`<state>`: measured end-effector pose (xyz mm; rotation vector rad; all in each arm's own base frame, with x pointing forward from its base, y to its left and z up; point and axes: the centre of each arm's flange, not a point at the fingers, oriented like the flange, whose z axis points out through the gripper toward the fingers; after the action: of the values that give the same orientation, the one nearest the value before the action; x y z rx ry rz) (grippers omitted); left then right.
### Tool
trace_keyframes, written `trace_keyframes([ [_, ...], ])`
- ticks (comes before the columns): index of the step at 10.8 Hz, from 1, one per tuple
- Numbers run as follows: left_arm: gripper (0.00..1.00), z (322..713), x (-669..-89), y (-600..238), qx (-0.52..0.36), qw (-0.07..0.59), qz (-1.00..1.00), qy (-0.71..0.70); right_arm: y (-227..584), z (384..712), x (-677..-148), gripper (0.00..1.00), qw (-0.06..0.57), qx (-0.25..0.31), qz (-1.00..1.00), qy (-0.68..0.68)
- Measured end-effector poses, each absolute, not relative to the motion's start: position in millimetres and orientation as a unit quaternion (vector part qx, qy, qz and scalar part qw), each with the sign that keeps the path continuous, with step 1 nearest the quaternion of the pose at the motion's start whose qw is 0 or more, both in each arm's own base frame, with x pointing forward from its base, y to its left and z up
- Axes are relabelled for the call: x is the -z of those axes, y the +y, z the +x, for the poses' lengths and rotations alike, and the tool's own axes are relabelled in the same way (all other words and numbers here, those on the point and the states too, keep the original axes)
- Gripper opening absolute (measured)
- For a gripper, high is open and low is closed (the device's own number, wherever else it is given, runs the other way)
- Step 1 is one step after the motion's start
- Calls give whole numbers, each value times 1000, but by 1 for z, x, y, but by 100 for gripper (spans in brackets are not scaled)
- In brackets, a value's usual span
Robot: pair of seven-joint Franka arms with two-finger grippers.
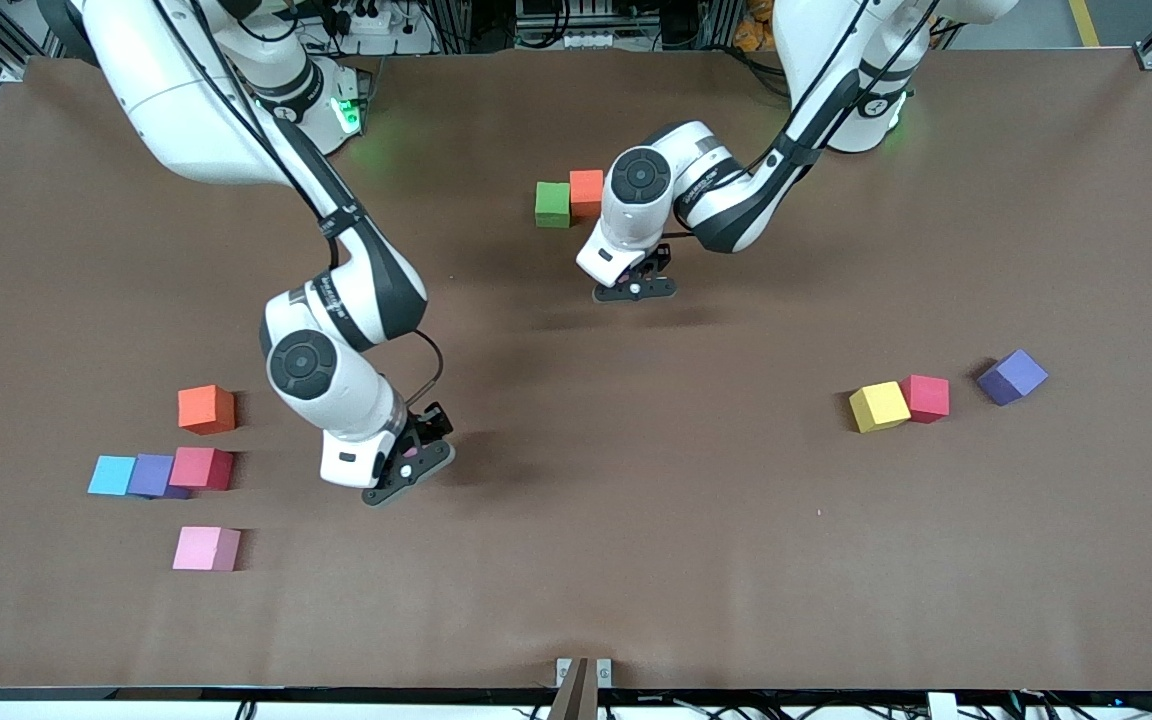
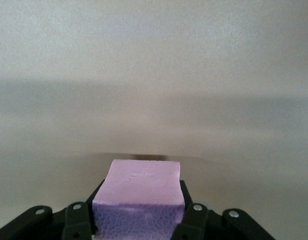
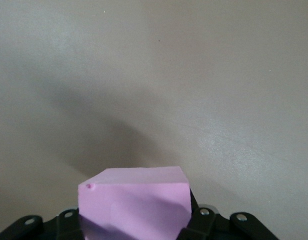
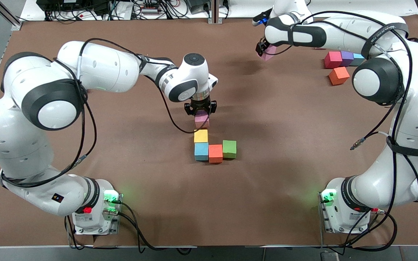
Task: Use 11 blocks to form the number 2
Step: 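Set both pink cubes below the yellow cube with both grippers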
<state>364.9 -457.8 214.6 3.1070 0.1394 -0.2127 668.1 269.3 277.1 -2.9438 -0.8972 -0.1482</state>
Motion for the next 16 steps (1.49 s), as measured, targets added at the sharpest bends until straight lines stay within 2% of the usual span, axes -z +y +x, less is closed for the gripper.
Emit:
trace_keyframes([
  [2, 56, 360, -211, -455, 67, 7, 997, 39, 261, 667, -275, 66, 30, 43, -955, -292],
  [4, 56, 356, -209, -454, 64, 2, 997, 32, 257, 652, -266, 66, 43, 25, -955, -292],
  [10, 56, 352, -206, -454, 61, 10, 997, 35, 316, 569, -272, 66, 60, -1, -911, -408],
  [14, 56, 346, -202, -453, 64, 9, 997, 33, 341, 509, -241, 66, 63, 46, -889, -451],
  [16, 56, 344, -200, -453, 65, 8, 997, 33, 351, 486, -228, 66, 69, 48, -880, -467],
])
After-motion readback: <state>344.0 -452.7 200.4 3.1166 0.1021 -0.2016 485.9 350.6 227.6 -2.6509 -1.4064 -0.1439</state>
